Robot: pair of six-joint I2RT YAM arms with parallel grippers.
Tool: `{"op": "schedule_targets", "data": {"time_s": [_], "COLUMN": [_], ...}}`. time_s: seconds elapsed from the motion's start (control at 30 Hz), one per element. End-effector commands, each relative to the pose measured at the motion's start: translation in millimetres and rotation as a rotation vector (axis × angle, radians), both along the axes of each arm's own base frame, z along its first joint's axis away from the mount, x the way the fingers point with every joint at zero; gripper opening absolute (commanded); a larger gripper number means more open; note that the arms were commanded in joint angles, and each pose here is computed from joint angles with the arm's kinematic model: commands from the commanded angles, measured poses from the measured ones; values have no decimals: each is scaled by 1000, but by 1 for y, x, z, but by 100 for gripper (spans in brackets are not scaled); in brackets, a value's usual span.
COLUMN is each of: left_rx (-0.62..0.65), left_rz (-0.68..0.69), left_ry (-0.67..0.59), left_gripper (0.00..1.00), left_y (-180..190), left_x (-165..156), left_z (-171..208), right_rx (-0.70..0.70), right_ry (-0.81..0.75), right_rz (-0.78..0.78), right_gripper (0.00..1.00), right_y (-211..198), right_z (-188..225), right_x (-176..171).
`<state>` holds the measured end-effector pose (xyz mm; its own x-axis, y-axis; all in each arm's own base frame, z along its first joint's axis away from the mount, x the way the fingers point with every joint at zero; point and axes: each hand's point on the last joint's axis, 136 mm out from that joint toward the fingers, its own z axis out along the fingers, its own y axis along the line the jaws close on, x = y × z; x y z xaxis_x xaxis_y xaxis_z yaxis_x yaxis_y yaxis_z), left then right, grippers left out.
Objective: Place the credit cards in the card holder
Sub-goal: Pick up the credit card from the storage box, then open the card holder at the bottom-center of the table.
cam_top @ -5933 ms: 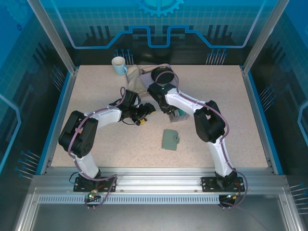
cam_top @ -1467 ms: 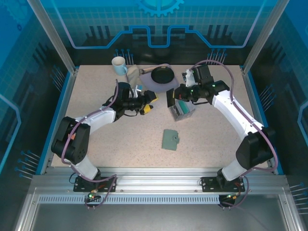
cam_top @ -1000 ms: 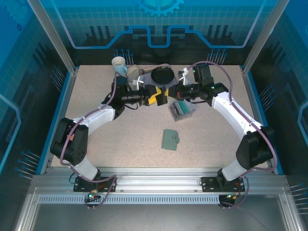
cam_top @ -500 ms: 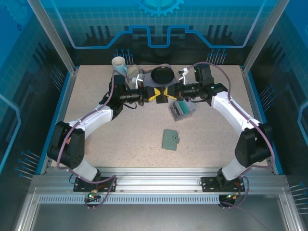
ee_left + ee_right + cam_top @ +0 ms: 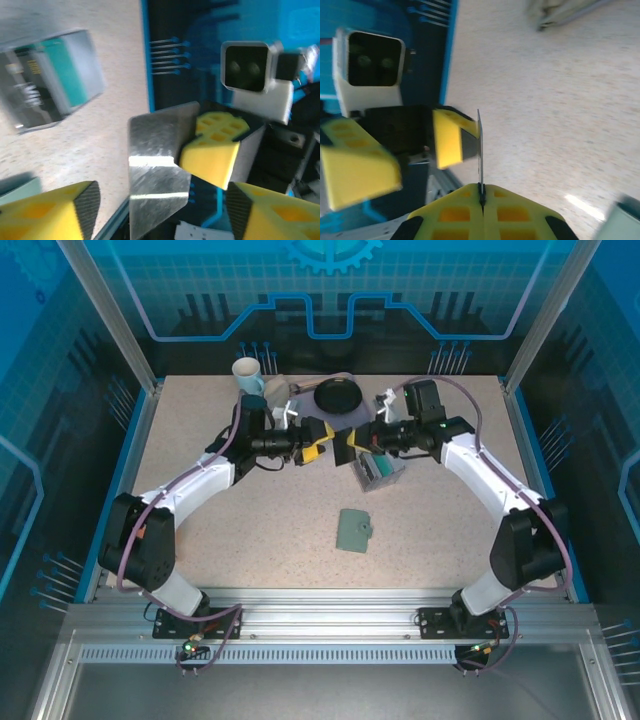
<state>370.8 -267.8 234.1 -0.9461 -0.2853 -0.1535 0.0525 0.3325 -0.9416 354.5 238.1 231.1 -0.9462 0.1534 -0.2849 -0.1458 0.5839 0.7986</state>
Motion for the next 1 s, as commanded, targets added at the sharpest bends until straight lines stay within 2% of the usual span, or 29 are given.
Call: {"op": "schedule_targets", "data": {"time_s": [0.0, 0.17, 0.23, 0.3, 0.4, 0.47, 0.7, 0.97], "left_rx": [244, 328, 360, 384, 413, 427, 439, 470], "left_rz": [48, 61, 65, 64, 53, 45, 10, -48], "left_ry": [113, 235, 265, 282, 291, 298, 288, 281], "left_gripper": [78, 79, 79, 79, 79, 79, 79, 78], "left_y": [24, 31, 33, 32, 29, 27, 17, 0], "left_x": [-19, -48, -57, -64, -71, -72, -75, -81], "left_z": [-51, -105, -120, -128, -136, -140, -140, -144], "right_rx": [-260, -510, -566, -553, -616, -673, -717, -722], "right_ry": [38, 82, 111, 114, 117, 137, 185, 186], "right_rz": [-101, -136, -173, -163, -190, -216, -247, -284], "right_gripper": [1, 0, 0, 0, 0, 0, 0, 0], "right_y": [-36, -32, -31, -17, -12, -18, -36, -56], "right_z": [-40, -91, -109, -118, -130, -141, -164, -164], "right_x": [-25, -65, -76, -85, -97, -104, -118, -124]}}
